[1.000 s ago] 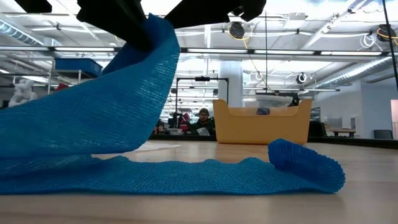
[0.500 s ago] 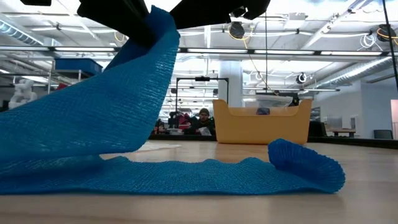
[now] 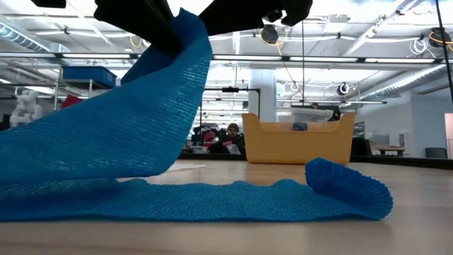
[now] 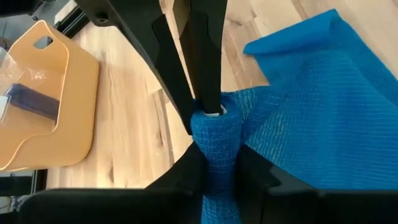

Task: Roll bandage
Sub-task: Roll the blue bandage

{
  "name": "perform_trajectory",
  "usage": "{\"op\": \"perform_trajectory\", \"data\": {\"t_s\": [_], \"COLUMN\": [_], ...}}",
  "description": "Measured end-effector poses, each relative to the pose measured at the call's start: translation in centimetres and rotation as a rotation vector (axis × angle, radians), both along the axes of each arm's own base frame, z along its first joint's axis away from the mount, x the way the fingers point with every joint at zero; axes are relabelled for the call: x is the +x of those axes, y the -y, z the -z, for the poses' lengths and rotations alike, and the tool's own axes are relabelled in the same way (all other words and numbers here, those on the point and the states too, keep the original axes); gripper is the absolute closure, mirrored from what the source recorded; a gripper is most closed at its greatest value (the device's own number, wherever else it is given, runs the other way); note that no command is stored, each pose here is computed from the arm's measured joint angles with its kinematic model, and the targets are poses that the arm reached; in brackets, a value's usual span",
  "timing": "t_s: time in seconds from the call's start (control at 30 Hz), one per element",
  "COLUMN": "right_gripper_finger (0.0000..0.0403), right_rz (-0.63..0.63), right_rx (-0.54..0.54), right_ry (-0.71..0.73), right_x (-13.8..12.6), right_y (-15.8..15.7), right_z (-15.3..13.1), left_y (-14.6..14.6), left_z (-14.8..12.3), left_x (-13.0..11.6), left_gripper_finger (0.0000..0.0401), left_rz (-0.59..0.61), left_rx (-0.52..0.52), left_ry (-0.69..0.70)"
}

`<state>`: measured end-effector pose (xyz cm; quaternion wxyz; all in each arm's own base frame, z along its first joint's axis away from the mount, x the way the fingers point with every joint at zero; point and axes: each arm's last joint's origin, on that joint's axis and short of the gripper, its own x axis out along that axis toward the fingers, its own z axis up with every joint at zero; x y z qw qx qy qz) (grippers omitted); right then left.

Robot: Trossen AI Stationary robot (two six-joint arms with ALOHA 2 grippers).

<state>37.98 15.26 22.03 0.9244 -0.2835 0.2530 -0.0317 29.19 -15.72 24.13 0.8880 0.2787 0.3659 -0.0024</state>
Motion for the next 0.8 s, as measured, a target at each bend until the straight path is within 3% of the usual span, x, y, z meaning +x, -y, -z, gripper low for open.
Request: {"op": "perform_trajectory", "data": {"t_s": [0.17,0.47,0.6,0.8], "right_gripper_finger": [0.0401,0.0402,0.0403,0.0403], "right_rz": [0.015,0.173,0.161,0.124], "right_rx": [-0.027,-0.242,-0.283,-0.252], "right_ry": [0.001,0.018,0.070,0.311], "right_x": [-0.1,-1.0,-1.9,-5.6], "right_y": [-0.1,-0.7,-1.3,-0.6], "right_z": [0.0,0.4,0.9,1.0], "left_y": [0.0,-1.5,-2.4,-1.5], "left_z": [-0.1,-1.9,-3.2,-5.4], "left_x": [-0.2,-2.8,-4.6,-7.8], "left_gripper_finger": [0.0291,0.0165,0.0150,0.0148], "left_rz": [-0.042,-0.239,-0.339,-0.334], "left_rx": [-0.048,-0.190,-0.248,-0.192], "left_ry": [0.009,-0.036,-0.031,0.191]}}
